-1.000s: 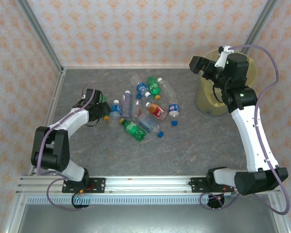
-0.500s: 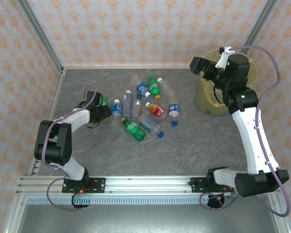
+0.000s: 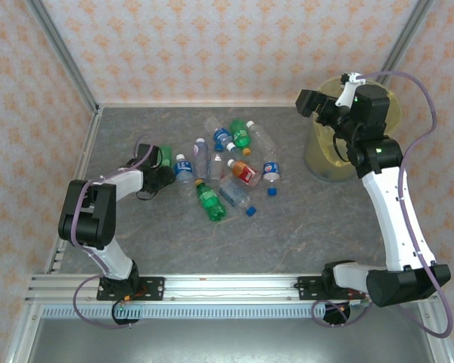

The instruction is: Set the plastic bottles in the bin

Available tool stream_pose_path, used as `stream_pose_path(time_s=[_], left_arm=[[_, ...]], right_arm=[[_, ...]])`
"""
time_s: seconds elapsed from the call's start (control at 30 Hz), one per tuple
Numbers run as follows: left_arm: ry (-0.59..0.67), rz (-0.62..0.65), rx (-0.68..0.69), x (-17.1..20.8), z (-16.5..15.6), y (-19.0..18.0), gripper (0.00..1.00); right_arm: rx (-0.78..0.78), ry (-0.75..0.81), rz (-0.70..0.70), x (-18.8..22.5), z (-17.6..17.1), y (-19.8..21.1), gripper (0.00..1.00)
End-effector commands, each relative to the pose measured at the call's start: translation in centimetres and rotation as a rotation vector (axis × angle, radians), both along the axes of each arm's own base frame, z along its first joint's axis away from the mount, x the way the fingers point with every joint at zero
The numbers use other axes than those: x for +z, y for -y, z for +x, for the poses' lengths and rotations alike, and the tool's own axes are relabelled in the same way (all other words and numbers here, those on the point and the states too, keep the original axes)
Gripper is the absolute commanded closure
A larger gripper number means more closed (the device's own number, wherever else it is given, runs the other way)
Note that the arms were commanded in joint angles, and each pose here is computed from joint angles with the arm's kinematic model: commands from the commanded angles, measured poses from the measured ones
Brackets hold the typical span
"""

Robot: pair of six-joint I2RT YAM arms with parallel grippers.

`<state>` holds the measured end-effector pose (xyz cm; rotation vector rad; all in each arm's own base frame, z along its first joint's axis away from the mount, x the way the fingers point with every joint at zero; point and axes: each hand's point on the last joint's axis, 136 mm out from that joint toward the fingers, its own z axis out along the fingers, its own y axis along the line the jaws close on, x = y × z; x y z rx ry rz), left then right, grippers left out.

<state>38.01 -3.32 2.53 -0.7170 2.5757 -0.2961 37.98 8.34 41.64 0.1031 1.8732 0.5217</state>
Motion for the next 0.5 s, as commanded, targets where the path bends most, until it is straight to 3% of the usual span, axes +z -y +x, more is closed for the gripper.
stream_pose_path(time_s=[0.0, 0.13, 0.47], left_arm=[[0.023, 0.004, -0.003, 0.3, 0.5, -0.3, 0.51], [0.029, 0.002, -0.009, 0.7, 0.7, -0.2, 0.66], [0.148, -0.005, 0.002, 5.5, 1.4, -0.3, 0.77]], right_arm=[[0.000, 0.008, -0.024, 0.0, -0.5, 0.0, 0.00], [0.003, 0.003, -0.028, -0.2, -0.5, 0.0, 0.00], [0.034, 0.013, -0.031, -0.2, -0.5, -0.5, 0.00]])
